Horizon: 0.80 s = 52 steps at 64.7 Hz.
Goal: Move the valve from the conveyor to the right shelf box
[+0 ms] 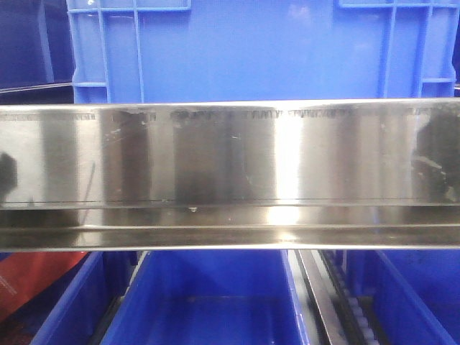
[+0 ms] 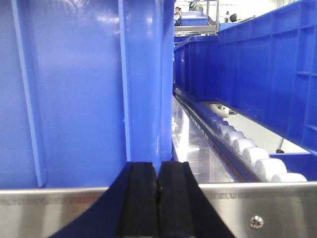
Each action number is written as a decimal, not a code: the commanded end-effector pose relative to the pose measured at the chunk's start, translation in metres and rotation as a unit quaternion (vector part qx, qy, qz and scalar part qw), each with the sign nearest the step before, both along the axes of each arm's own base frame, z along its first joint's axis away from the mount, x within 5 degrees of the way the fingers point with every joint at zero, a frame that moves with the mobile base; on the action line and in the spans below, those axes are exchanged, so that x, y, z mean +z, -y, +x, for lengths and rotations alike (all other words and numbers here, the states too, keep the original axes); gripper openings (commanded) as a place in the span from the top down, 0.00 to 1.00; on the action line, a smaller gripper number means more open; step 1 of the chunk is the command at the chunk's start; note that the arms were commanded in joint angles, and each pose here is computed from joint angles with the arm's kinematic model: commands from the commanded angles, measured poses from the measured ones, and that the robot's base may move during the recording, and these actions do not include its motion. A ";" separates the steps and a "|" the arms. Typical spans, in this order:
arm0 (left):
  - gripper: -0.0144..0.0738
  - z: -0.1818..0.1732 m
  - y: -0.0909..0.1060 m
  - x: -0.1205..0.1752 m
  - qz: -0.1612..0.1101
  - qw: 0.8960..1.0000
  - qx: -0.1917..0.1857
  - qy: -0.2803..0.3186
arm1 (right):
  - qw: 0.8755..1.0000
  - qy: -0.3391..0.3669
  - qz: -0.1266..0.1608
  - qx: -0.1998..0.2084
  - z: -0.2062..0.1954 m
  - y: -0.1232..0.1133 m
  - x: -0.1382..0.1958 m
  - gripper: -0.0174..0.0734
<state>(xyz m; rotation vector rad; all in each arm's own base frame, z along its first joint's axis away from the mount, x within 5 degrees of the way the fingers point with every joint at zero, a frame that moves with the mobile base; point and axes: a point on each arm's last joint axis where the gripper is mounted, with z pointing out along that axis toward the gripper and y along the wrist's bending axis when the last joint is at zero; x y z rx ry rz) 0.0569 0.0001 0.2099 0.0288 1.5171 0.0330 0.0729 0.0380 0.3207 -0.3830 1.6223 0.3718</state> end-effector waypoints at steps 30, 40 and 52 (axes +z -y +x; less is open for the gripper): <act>0.96 -0.001 0.000 0.003 -0.006 1.000 0.002 0.014 | 1.000 0.012 0.005 -0.001 -0.001 0.000 0.002 0.99; 0.96 -0.001 0.000 0.003 -0.006 1.000 0.002 0.014 | 1.000 0.012 0.005 -0.001 -0.001 0.000 0.002 0.99; 0.96 -0.001 0.000 0.003 -0.006 1.000 0.002 0.014 | 1.000 0.017 -0.003 -0.008 -0.001 0.002 0.002 0.99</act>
